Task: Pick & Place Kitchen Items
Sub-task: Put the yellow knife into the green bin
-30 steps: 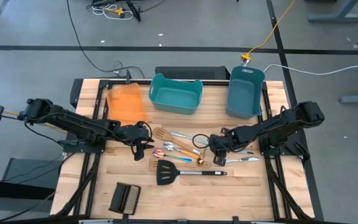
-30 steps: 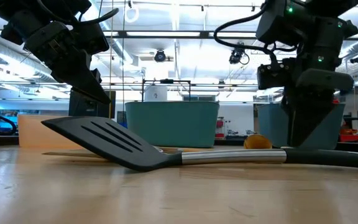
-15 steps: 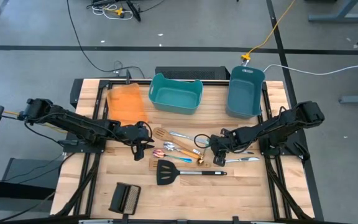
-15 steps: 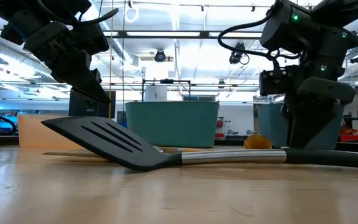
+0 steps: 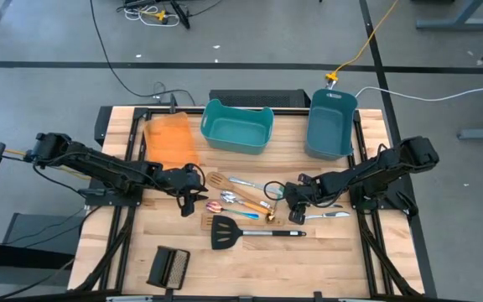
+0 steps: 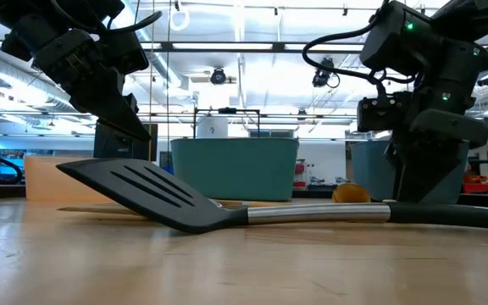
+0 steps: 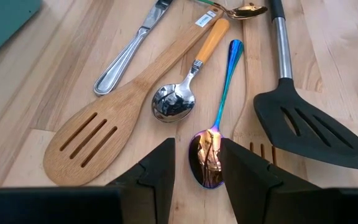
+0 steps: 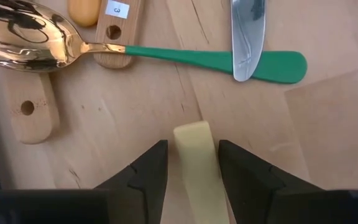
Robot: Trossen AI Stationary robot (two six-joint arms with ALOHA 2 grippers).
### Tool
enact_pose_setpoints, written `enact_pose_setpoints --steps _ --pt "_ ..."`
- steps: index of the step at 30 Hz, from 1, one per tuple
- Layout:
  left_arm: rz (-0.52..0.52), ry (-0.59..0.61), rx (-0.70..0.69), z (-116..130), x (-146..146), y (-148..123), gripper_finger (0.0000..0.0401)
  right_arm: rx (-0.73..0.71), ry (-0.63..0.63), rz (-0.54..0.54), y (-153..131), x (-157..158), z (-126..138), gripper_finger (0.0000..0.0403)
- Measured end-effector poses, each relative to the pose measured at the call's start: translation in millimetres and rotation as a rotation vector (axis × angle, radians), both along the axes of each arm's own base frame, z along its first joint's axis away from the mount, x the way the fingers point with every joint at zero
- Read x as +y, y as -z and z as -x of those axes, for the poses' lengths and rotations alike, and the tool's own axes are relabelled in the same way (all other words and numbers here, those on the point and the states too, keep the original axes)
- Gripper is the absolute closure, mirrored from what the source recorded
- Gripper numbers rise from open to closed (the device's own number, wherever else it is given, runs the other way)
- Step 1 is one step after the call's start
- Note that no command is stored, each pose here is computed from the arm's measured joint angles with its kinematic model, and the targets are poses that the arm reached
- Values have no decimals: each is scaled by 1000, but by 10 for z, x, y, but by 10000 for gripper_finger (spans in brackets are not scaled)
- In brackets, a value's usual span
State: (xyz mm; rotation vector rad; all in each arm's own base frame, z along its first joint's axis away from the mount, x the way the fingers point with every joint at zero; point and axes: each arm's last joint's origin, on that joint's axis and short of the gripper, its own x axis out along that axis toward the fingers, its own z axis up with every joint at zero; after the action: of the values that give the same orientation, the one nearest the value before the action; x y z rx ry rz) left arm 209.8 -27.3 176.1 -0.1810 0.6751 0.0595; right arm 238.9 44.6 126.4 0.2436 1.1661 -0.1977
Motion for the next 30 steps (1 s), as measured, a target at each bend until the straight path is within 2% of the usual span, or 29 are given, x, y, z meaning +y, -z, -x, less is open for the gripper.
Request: enact_pose_setpoints --steps 14,22,30 --pt "0 0 0 0 0 0 268 -15 -8 15 5 -1 -16 247" --pt "0 0 1 0 0 1 268 21 -5 37 117 3 -47 248" --pt "0 0 2 0 0 2 268 35 -7 38 129 2 -35 267"
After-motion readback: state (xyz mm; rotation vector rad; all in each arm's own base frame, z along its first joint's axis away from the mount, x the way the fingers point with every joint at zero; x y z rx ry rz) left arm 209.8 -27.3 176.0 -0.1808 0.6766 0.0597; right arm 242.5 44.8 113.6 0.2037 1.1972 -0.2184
